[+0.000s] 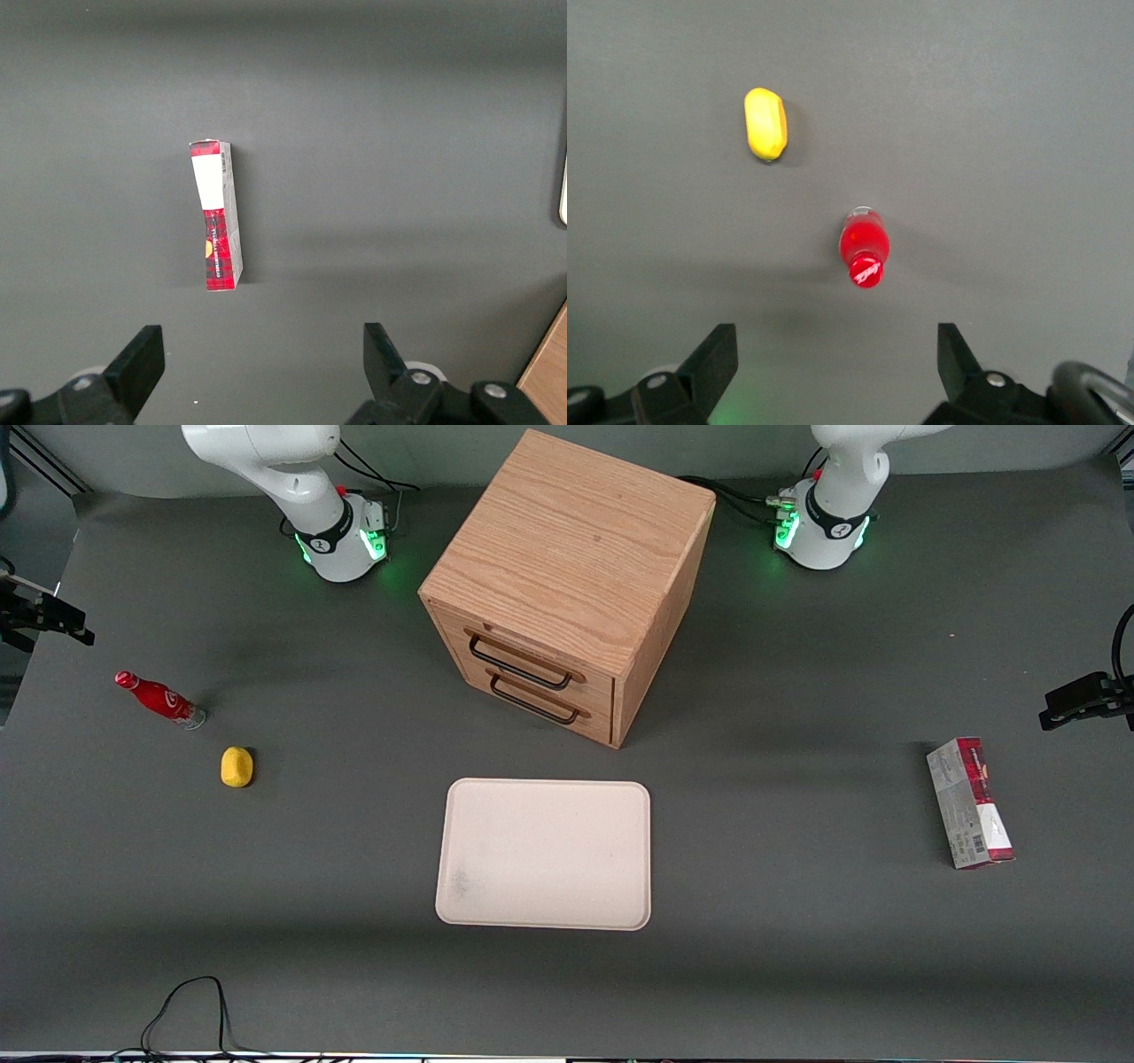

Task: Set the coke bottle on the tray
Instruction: 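Close the right gripper around the red bottle's cap end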

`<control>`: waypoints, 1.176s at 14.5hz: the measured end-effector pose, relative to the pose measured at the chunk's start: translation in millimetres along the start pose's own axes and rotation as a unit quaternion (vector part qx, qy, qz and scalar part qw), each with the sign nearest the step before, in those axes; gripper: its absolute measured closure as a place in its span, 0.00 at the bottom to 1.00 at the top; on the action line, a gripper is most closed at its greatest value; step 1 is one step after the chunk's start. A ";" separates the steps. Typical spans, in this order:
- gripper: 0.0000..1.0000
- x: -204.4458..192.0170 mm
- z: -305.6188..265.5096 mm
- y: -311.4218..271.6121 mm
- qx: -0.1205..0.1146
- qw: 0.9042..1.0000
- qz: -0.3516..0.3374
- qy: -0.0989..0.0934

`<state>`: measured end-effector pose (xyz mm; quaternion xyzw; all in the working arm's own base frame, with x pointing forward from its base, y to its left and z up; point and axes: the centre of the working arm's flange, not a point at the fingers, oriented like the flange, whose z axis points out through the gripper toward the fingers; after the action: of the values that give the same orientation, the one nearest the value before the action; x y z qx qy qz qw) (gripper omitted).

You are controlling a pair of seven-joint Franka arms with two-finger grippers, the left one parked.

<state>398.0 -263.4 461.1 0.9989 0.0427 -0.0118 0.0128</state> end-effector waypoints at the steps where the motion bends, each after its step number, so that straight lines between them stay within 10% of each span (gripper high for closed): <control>1: 0.00 1.2 10.9 2.0 -0.002 1.000 0.002 -0.001; 17: 0.00 -2.1 143.4 12.6 0.006 1.000 -0.005 -0.027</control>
<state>393.8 -279.9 318.1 0.9981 0.0477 -0.0387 0.0082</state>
